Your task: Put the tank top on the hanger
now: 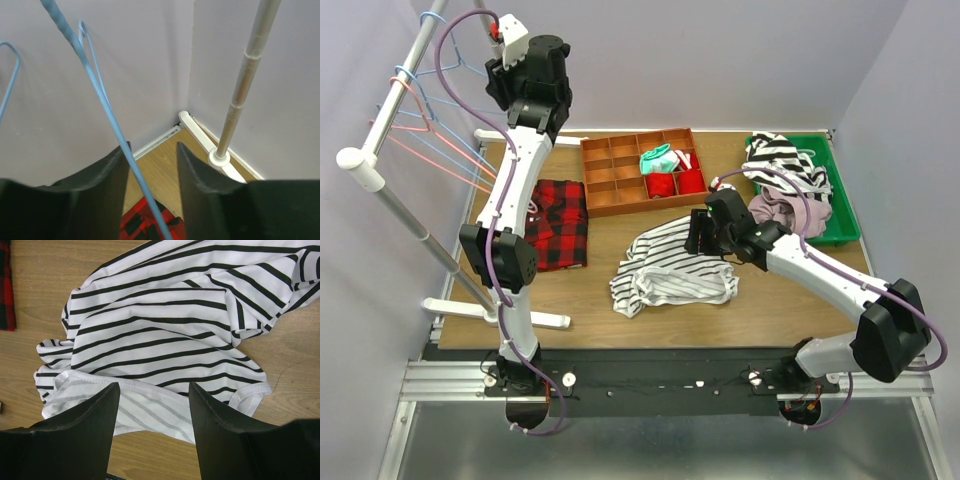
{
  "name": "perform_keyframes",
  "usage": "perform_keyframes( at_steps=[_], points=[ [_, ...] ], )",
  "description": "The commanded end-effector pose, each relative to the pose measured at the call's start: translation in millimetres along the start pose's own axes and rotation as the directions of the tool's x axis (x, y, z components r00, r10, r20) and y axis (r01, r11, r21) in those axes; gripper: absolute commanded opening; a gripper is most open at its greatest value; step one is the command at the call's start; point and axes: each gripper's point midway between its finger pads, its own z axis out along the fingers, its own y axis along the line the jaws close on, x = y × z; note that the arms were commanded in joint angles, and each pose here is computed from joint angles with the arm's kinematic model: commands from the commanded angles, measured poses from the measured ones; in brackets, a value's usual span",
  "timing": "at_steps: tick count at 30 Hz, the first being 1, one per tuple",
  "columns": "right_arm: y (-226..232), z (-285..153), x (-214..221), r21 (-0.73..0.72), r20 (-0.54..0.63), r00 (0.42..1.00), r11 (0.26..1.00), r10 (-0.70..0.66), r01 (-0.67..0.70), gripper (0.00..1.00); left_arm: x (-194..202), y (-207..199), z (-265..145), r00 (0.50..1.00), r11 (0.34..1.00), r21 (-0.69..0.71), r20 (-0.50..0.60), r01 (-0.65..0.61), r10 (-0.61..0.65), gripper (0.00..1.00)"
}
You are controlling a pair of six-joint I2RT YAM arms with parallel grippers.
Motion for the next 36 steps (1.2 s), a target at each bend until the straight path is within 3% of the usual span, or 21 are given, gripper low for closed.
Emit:
perform_keyframes(
  at_steps=[1, 10, 13, 27, 36],
  points=[
    [4.5, 0.1, -4.0, -0.013, -0.005, 1.000, 1.000, -0.012, 0.012, 0.66, -6.7, 4.2, -6.0, 0.998, 0.998, 0.030, -0.002, 0.058, -0.058, 0.43],
    [2.4, -0.3, -1.5, -0.007, -0.008, 1.000, 1.000, -0.020, 0.020, 0.66, -18.0, 4.2, -15.9, 0.998, 0.997, 0.052, 0.012, 0.058, -0.059, 0.06],
    [2.0, -1.2, -4.4, -0.005, 0.002, 1.000, 1.000, -0.020, 0.020, 0.66, -32.5, 7.4, -23.8, 0.997, 0.996, 0.058, 0.039, 0.061, -0.063, 0.00],
    [4.5, -0.9, -7.8, -0.017, 0.016, 1.000, 1.000, -0.022, 0.022, 0.66, -68.6, 12.0, -60.5, 0.993, 0.994, 0.104, 0.109, 0.023, -0.034, 0.00],
    [1.1, -18.7, -21.0, -0.009, 0.097, 0.995, 1.000, 0.019, -0.018, 0.66, -64.5, -14.4, -120.0, 0.996, 0.944, 0.330, 0.088, -0.030, 0.001, 0.00]
  ],
)
